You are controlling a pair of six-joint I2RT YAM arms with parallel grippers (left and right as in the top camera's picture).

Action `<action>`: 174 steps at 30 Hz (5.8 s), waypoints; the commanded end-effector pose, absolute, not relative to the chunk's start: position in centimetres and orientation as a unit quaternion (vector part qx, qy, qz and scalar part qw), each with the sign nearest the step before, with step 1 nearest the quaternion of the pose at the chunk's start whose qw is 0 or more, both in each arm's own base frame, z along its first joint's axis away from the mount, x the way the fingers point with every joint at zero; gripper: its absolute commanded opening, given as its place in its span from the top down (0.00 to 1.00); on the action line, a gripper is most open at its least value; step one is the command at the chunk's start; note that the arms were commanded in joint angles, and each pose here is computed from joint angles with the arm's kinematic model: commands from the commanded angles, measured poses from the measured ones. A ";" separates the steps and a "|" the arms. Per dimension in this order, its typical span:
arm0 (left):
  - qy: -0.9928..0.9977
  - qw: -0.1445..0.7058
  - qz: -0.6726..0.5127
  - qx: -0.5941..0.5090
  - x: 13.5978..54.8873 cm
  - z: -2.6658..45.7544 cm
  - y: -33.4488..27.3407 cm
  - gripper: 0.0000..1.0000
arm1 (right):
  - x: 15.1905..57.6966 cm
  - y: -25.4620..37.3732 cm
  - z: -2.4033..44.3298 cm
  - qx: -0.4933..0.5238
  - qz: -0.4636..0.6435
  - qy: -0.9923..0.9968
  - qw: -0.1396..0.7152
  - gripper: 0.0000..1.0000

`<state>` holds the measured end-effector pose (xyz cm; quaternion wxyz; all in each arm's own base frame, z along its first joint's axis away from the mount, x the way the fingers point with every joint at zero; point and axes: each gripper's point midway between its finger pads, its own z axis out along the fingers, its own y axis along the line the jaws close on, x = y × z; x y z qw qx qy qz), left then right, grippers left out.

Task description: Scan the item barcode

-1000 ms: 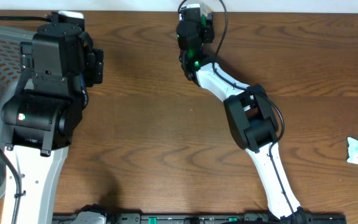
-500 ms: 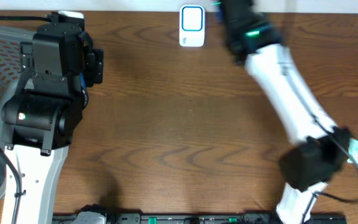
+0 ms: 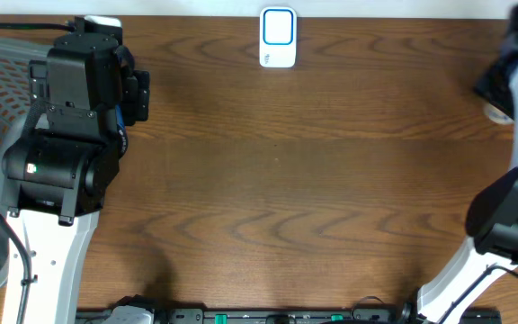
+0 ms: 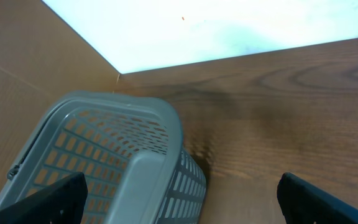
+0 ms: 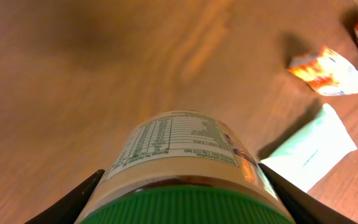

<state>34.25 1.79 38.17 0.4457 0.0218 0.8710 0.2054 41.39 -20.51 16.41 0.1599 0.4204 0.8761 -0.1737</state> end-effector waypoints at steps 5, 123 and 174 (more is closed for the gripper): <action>0.871 0.443 0.211 0.020 34.3 38.1 2.0 0.02 | 37.9 -27.9 9.7 0.492 -0.186 0.846 0.083 0.48; 0.871 0.443 0.211 0.020 34.3 38.1 2.0 0.02 | 18.6 5.6 34.0 -0.167 0.051 0.595 0.784 0.01; 0.871 0.443 0.211 0.020 34.3 38.1 2.0 0.02 | 24.3 3.7 16.0 -0.059 0.083 0.726 0.681 0.01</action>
